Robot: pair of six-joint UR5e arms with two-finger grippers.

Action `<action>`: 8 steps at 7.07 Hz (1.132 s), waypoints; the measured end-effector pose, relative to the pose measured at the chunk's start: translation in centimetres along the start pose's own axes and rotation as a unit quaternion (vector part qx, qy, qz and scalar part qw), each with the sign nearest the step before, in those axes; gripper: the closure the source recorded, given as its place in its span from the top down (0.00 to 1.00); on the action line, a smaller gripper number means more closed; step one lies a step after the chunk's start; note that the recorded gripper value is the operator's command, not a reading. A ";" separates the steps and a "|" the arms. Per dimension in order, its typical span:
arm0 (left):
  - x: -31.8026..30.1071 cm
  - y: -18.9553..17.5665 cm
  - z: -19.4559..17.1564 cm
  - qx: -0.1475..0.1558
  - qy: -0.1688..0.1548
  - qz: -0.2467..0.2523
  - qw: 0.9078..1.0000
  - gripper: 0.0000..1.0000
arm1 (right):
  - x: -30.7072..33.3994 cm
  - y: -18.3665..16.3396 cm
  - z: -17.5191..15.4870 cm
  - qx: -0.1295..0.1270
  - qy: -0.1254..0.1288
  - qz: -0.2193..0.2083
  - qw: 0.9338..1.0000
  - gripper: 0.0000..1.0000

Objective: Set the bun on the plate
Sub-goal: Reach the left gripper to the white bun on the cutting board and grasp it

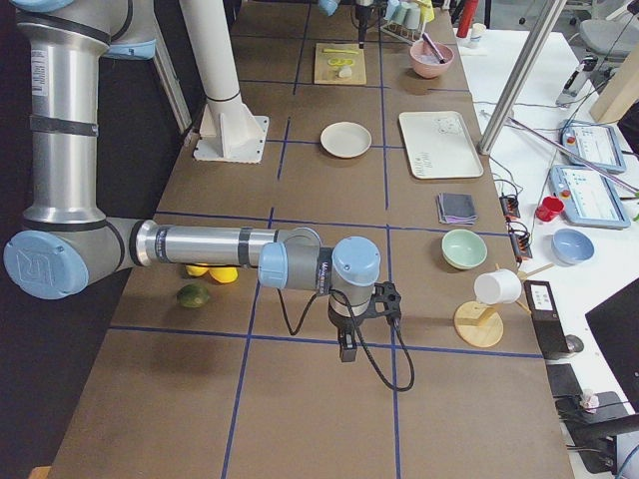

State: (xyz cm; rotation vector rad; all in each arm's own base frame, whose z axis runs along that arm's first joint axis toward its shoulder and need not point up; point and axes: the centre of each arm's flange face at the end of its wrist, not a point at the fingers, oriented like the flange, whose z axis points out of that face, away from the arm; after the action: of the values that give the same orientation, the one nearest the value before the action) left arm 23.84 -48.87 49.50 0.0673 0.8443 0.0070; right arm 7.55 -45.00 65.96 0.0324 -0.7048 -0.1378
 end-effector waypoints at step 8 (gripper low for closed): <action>6.2 5.2 6.1 -0.013 -0.002 -0.056 0.998 0.30 | 0.1 0.1 0.0 0.002 0.000 -0.001 1.000 1.00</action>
State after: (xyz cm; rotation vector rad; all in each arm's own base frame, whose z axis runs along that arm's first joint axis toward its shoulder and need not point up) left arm 32.61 -43.84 49.19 -0.0038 0.8433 -0.0873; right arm 7.61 -44.87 66.01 0.0365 -0.7042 -0.1379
